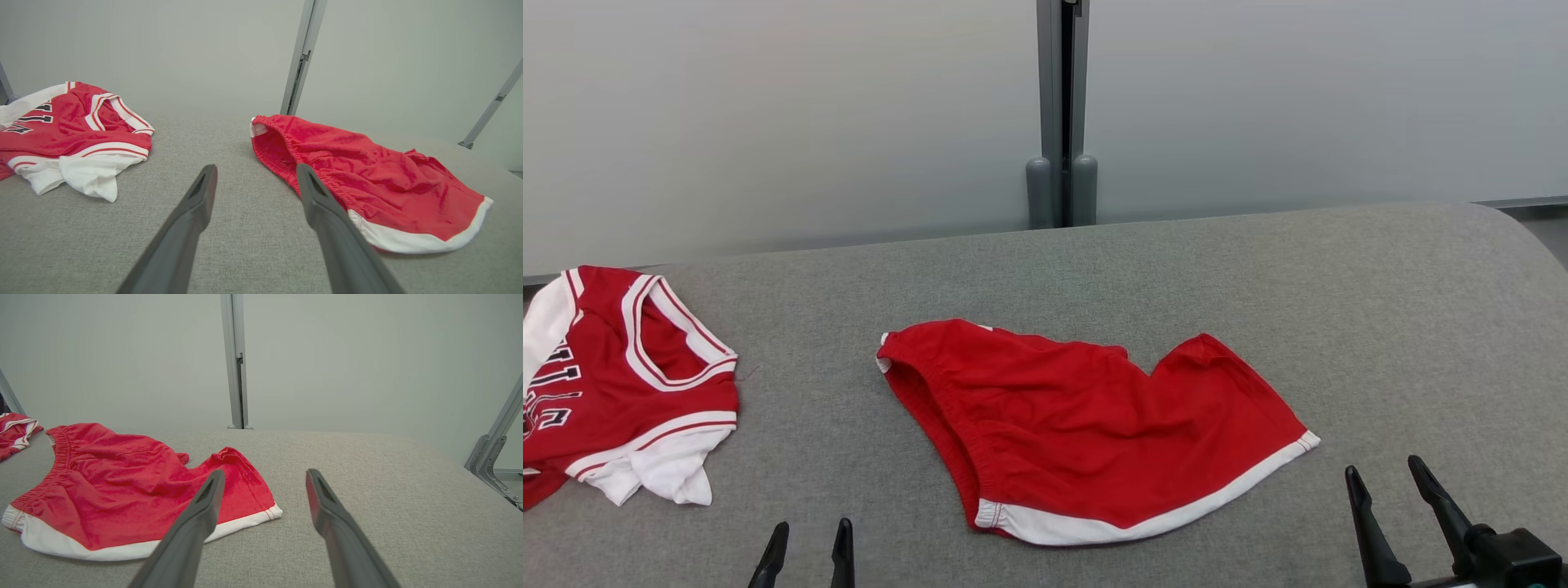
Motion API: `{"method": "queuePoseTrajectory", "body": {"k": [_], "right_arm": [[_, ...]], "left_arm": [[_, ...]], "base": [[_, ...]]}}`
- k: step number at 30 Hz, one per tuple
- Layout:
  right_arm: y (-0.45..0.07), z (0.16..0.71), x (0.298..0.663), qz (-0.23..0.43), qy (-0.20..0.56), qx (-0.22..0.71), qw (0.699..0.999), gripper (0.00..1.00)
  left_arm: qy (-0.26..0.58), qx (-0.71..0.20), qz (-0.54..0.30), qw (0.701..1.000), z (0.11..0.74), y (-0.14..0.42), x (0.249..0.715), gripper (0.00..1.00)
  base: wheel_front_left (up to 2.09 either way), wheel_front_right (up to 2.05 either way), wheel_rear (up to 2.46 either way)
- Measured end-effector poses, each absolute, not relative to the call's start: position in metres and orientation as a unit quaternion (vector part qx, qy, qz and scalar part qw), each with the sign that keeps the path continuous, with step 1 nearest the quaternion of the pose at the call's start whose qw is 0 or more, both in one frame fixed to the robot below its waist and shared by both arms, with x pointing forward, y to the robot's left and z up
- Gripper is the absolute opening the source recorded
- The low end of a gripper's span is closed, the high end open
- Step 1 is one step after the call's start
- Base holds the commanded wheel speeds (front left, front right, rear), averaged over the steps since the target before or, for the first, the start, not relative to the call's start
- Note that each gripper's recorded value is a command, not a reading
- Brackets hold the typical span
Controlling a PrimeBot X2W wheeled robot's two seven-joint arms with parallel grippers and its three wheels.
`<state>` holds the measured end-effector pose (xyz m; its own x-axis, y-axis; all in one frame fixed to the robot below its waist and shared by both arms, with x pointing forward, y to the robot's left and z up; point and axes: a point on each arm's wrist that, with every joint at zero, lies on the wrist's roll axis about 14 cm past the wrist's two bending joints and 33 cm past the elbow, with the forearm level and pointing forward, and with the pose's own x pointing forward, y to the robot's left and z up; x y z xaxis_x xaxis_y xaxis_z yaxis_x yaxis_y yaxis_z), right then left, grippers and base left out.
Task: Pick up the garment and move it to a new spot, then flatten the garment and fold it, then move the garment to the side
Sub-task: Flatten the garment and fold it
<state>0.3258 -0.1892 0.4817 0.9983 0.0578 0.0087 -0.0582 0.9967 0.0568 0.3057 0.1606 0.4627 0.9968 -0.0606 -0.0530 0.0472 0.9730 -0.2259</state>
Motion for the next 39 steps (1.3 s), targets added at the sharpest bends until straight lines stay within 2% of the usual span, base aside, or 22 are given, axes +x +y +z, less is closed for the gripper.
{"method": "queuePoseTrajectory", "body": {"k": [7,14,20,28,39], "right_arm": [[-0.191,0.483,0.34,0.045,-0.002,0.02,0.999,1.0],[-0.205,0.454,0.384,0.068,0.112,-0.013,0.991,1.0],[-0.202,0.416,0.414,0.083,0.206,-0.02,0.975,1.0],[-0.176,0.376,0.418,0.129,0.278,-0.009,0.952,1.0],[-0.172,0.371,0.414,0.145,0.289,-0.005,0.946,1.0]], "left_arm": [[0.052,-0.115,-0.084,0.988,0.456,0.123,0.311,1.0],[0.131,-0.106,-0.181,0.969,0.445,0.067,0.333,1.0],[0.189,-0.098,-0.217,0.953,0.424,0.049,0.351,1.0],[0.236,-0.112,-0.216,0.941,0.406,0.049,0.352,1.0],[0.28,-0.121,-0.234,0.923,0.398,0.047,0.338,1.0]], "base": [[0.0,0.0,0.0],[0.0,0.0,0.0],[0.0,0.0,0.0],[0.0,0.0,0.0],[0.0,0.0,0.0]]}}
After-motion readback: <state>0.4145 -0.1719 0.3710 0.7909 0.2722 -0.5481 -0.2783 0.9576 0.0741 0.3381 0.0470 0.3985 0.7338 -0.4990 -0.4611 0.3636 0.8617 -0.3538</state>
